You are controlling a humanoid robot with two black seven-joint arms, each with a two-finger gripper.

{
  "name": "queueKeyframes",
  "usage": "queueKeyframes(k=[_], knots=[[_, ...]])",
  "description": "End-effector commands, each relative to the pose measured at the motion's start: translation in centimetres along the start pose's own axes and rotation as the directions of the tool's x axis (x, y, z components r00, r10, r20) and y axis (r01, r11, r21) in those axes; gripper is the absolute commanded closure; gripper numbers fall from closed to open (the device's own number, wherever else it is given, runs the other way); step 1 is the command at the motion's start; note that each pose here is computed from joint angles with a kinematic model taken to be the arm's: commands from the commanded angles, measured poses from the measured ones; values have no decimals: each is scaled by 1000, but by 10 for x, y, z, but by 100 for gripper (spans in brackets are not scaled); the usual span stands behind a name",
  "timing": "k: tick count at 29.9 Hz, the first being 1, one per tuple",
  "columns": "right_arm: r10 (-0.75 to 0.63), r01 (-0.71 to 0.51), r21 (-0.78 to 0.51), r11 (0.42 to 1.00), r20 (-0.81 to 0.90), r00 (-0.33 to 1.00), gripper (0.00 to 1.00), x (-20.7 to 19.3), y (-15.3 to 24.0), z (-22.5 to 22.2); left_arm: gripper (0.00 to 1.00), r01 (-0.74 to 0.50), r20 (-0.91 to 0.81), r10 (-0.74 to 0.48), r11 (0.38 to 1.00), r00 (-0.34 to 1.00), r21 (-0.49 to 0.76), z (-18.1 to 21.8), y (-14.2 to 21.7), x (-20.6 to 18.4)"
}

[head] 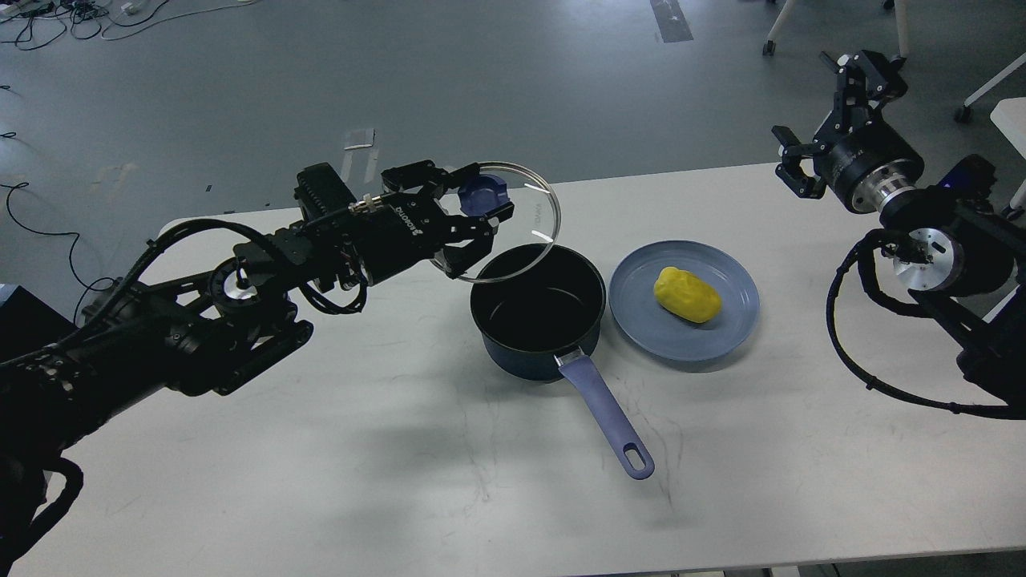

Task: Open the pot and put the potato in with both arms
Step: 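Lift the glass lid off the pot with the left gripper, moving it aside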

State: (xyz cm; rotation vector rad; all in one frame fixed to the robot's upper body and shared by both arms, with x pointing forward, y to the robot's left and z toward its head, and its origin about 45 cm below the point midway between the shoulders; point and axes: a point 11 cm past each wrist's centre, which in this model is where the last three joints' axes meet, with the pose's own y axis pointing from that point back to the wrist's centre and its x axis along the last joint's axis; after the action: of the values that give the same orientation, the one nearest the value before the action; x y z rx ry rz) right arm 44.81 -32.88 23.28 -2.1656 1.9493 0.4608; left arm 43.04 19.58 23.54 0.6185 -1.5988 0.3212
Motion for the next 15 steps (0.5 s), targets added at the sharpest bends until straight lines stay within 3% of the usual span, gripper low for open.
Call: queueKeyframes(k=[1, 5, 15], knots=[[-9, 9, 2, 1000, 3, 1000, 0, -4, -1, -1, 56, 16, -13, -16, 1000, 1000, 14, -5, 28, -3], [-9, 9, 2, 1000, 3, 1000, 0, -4, -1, -1, 56, 43, -27, -41, 998, 999, 50, -14, 60, -10], [-1, 1, -3, 1000, -7, 1000, 0, 2, 0, -1, 55, 186, -116, -172, 973, 978, 133, -14, 127, -68]])
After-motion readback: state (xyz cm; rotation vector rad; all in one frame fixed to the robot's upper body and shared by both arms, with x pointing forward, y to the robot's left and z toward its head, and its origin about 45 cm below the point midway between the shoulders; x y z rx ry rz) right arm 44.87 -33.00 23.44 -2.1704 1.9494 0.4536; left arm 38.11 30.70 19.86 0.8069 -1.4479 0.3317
